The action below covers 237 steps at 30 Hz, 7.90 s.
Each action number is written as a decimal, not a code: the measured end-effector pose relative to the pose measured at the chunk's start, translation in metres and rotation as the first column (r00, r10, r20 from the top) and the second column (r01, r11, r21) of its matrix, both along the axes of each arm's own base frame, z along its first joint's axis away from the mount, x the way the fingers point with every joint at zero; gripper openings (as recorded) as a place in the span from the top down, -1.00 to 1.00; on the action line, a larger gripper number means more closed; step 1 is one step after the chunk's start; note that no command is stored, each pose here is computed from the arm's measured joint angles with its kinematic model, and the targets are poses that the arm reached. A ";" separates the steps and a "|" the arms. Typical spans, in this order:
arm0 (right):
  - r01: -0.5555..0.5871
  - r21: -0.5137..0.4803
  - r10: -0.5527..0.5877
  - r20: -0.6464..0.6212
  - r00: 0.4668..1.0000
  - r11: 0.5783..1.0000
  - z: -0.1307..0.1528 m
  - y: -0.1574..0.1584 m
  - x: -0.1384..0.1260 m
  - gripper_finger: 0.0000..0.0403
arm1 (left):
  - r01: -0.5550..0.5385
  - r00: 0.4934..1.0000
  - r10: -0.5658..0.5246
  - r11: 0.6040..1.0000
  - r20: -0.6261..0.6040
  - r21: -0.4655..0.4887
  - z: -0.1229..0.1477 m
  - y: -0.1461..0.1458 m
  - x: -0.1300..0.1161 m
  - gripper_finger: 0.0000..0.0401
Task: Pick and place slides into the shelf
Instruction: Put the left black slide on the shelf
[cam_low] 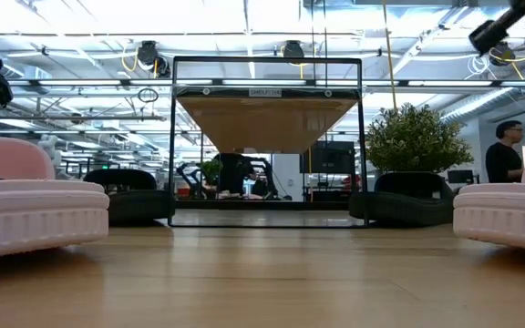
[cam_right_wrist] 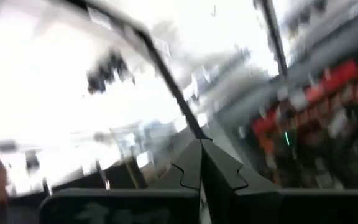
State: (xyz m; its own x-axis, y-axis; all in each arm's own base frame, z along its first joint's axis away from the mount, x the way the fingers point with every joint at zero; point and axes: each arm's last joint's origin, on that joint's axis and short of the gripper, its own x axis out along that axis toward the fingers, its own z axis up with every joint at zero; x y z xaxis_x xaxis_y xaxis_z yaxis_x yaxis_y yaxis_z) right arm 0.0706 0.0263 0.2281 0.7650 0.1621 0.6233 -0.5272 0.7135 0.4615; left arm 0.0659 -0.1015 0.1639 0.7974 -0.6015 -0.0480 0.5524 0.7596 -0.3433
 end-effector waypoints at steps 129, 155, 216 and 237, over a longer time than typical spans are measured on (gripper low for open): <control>0.277 -0.261 -0.214 0.245 0.946 0.925 0.125 0.030 0.062 0.99 | -0.731 0.375 0.646 0.647 -0.665 0.216 0.019 0.143 0.059 -0.07; 0.302 -0.278 -0.233 0.254 0.939 0.912 0.125 0.030 0.062 0.99 | -0.713 0.362 0.425 0.699 -0.830 0.047 -0.017 0.187 0.059 -0.07; 0.290 -0.276 -0.226 0.241 0.944 0.917 0.124 0.030 0.063 0.99 | -0.840 0.501 0.770 0.543 -0.395 -0.008 0.229 0.154 0.007 1.00; 0.476 -0.187 -0.455 0.146 0.878 0.859 0.124 0.022 0.064 0.99 | -0.686 0.678 0.686 0.459 -0.266 -0.565 0.194 0.141 0.111 1.00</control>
